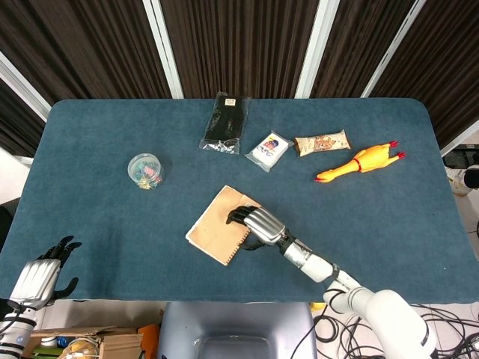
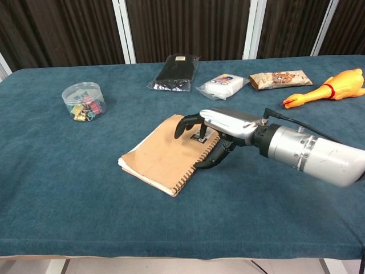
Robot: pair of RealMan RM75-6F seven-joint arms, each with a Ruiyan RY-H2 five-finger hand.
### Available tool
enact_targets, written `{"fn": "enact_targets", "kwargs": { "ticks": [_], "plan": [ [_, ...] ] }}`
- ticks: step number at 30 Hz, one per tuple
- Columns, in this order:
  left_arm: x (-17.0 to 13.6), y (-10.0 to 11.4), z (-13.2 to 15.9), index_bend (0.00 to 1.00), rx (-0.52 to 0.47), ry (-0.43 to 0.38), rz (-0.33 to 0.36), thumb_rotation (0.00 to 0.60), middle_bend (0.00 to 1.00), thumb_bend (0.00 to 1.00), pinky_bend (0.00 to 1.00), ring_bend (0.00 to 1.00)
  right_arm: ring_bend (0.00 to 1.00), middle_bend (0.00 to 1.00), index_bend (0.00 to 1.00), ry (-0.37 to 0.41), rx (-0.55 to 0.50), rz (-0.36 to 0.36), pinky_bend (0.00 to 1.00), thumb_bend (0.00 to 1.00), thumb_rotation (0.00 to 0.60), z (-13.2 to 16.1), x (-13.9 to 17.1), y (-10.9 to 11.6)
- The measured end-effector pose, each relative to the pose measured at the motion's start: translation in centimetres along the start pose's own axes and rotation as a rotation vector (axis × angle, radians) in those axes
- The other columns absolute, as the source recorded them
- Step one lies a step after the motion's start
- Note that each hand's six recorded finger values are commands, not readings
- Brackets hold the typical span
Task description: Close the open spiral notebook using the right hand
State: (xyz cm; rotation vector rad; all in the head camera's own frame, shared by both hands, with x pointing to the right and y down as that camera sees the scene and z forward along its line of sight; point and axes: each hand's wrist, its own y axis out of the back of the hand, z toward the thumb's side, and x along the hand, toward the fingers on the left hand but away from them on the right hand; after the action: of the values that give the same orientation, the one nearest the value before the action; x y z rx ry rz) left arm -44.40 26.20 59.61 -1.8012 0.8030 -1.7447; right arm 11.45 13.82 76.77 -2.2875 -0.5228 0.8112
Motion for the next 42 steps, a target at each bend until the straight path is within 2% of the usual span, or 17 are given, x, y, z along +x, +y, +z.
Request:
{"fn": "enact_targets", "kwargs": {
  "ticks": [10,15,19,25,31,34,36,37,40,42],
  "plan": [
    [0.0,0.0,0.0,0.2,-0.001,-0.001,-0.001,0.6,0.09,0.38,0.41,0.2,0.19,0.27,0.35,-0.063,-0.023,0.011,0.33,0.14,0.6,-1.4,-0.5,-0.6],
    [-0.1,0.0,0.0,0.2,0.001,0.0,0.001,0.6,0.09,0.37,0.41,0.2,0.19,0.27,0.35,-0.067,-0.045,-0.016,0.32,0.14,0.6,-1.7,-0.5,-0.2],
    [0.0,-0.1,0.0,0.2,0.006,0.0,-0.001,0.6,0.09,0.37,0.41,0.2,0.19,0.27,0.35,-0.032,-0.046,-0.061,0.32,0.14,0.6,-1.4,-0.1,1.2],
    [0.2,-0.2,0.1,0.2,0.014,0.002,-0.005,0.6,0.09,0.37,0.41,0.2,0.19,0.27,0.36,0.044,-0.008,-0.156,0.32,0.14,0.6,-1.0,1.7,4.8],
    [0.2,0.1,-0.1,0.2,0.008,0.012,0.01,0.6,0.1,0.37,0.41,0.2,0.19,0.26,0.35,0.043,0.059,-0.206,0.31,0.14,0.6,-1.3,5.3,7.7],
    [0.1,0.3,-0.2,0.2,0.005,0.015,0.028,0.6,0.1,0.37,0.41,0.2,0.11,0.16,0.3,0.0,0.108,-0.21,0.22,0.14,0.6,-1.5,8.1,8.9],
    [0.0,0.5,-0.2,0.2,0.004,0.016,0.041,0.6,0.1,0.37,0.41,0.2,0.07,0.13,0.25,-0.044,0.138,-0.21,0.08,0.14,0.6,-1.4,10.3,9.6],
    [-0.1,0.5,-0.2,0.2,0.004,0.017,0.046,0.6,0.1,0.37,0.41,0.2,0.06,0.12,0.23,-0.065,0.149,-0.209,0.05,0.14,0.6,-1.2,11.4,9.9],
    [-0.2,0.6,-0.2,0.2,0.008,0.018,0.061,0.6,0.1,0.37,0.41,0.2,0.04,0.1,0.17,-0.166,0.19,-0.202,0.05,0.14,0.6,-0.9,15.7,11.1],
    [-0.3,0.7,-0.1,0.2,0.015,0.02,0.071,0.6,0.1,0.37,0.41,0.2,0.04,0.1,0.13,-0.27,0.24,-0.187,0.05,0.13,0.6,-1.1,19.5,12.2]
  ]
}}
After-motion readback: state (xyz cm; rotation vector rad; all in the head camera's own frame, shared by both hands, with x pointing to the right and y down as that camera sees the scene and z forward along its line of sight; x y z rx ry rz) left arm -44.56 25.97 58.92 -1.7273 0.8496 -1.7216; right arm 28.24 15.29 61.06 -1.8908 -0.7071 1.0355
